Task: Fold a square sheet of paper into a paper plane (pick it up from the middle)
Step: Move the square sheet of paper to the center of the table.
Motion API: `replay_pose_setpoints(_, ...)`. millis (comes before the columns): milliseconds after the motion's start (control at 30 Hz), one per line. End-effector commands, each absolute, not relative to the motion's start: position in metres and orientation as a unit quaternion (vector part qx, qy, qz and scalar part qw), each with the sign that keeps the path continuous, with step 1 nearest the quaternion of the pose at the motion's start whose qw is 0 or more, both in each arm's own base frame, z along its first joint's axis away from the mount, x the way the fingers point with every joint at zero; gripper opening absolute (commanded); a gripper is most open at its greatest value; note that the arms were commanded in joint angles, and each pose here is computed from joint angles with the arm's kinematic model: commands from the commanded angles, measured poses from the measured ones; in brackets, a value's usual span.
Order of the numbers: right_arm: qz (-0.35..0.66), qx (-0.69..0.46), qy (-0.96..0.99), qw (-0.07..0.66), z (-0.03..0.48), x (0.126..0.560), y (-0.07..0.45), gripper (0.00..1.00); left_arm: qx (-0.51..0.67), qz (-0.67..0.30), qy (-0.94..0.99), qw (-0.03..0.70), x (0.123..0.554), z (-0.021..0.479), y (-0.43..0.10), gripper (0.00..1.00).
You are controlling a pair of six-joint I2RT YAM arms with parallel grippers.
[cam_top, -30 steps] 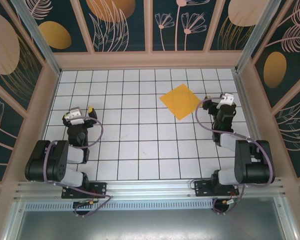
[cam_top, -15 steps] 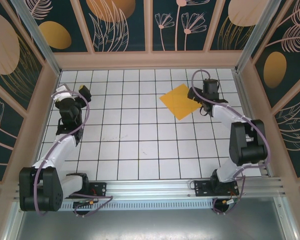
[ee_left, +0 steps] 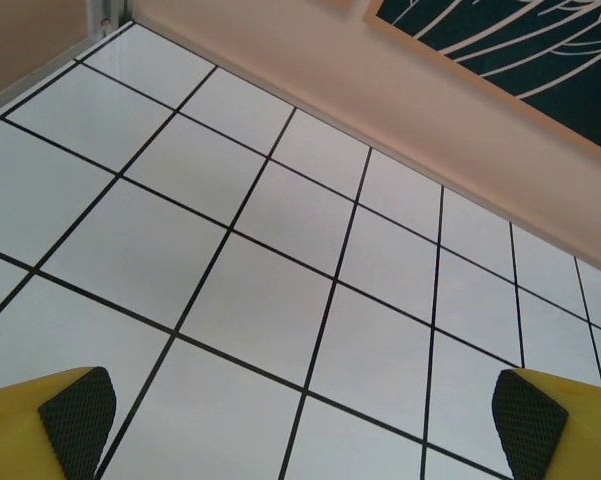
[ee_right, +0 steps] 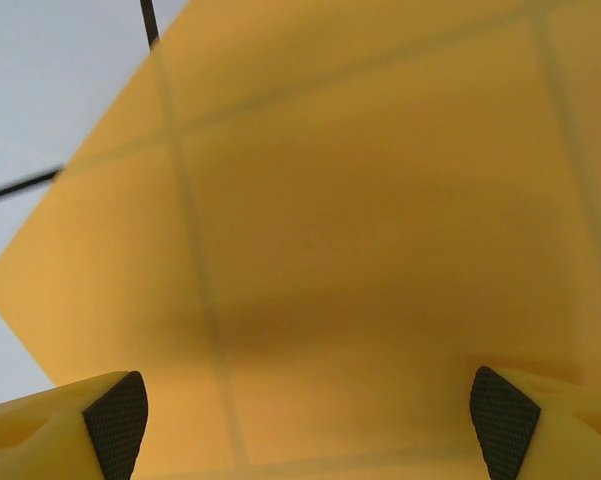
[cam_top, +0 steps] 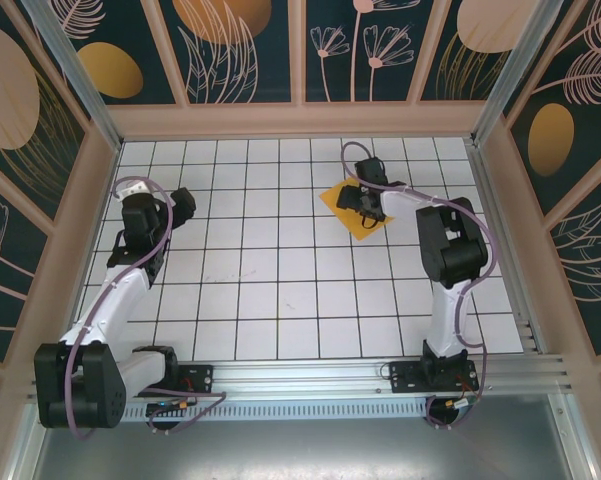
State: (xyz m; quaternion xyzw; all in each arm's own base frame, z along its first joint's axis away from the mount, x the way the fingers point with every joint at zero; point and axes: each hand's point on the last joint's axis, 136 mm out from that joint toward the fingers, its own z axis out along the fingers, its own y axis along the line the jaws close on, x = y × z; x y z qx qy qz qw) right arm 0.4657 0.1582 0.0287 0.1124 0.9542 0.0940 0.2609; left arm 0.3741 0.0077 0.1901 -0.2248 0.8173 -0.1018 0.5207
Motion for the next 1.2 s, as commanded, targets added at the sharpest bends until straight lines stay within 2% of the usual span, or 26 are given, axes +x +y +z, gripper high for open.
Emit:
replay_pose_setpoints(0, 0.074, 0.169, 0.962, 0.202, 0.003, 0.433, 0.155, 0.84, -0.218, -0.113, 0.824, 0.511, 0.374, 0.194, 0.003, 0.99)
replay_pose_setpoints(267, 0.092, 0.170, 0.973, 0.124, -0.022, 0.303, 0.197, 0.83, -0.227, -0.101, 0.824, 0.508, 0.370, 0.190, 0.008, 0.99)
replay_pose_setpoints(367, 0.084, 0.182, 0.973, 0.111, -0.023, 0.253, 0.208, 0.83, -0.233, -0.095, 0.823, 0.510, 0.369, 0.190, 0.011, 0.99)
replay_pose_setpoints(433, 0.092, 0.176, 0.973, 0.116, -0.018, 0.234, 0.217, 0.83, -0.233, -0.094, 0.824, 0.508, 0.369, 0.189, 0.011, 0.98)
replay_pose_setpoints(500, 0.100, 0.174, 0.970, 0.137, 0.001, 0.237, 0.219, 0.84, -0.233, -0.094, 0.825, 0.506, 0.369, 0.187, 0.011, 0.98)
replay_pose_setpoints(600, 0.109, 0.139, 0.964, 0.198, 0.051, 0.264, 0.222, 0.87, -0.233, -0.092, 0.826, 0.504, 0.368, 0.186, 0.012, 0.99)
replay_pose_setpoints(700, 0.100, 0.062, 0.964, 0.240, 0.086, 0.289, 0.217, 0.93, -0.233, -0.088, 0.828, 0.502, 0.367, 0.184, 0.013, 0.98)
replay_pose_setpoints(767, 0.090, -0.002, 0.967, 0.240, 0.088, 0.297, 0.213, 0.98, -0.234, -0.087, 0.829, 0.500, 0.367, 0.182, 0.013, 0.98)
replay_pose_setpoints(900, 0.082, -0.111, 0.968, 0.212, 0.076, 0.301, 0.212, 0.99, -0.229, -0.086, 0.831, 0.500, 0.367, 0.181, 0.012, 0.98)
replay_pose_setpoints(1167, 0.061, -0.200, 0.956, 0.205, 0.069, 0.311, 0.224, 0.99, -0.225, -0.088, 0.833, 0.497, 0.367, 0.180, 0.011, 0.99)
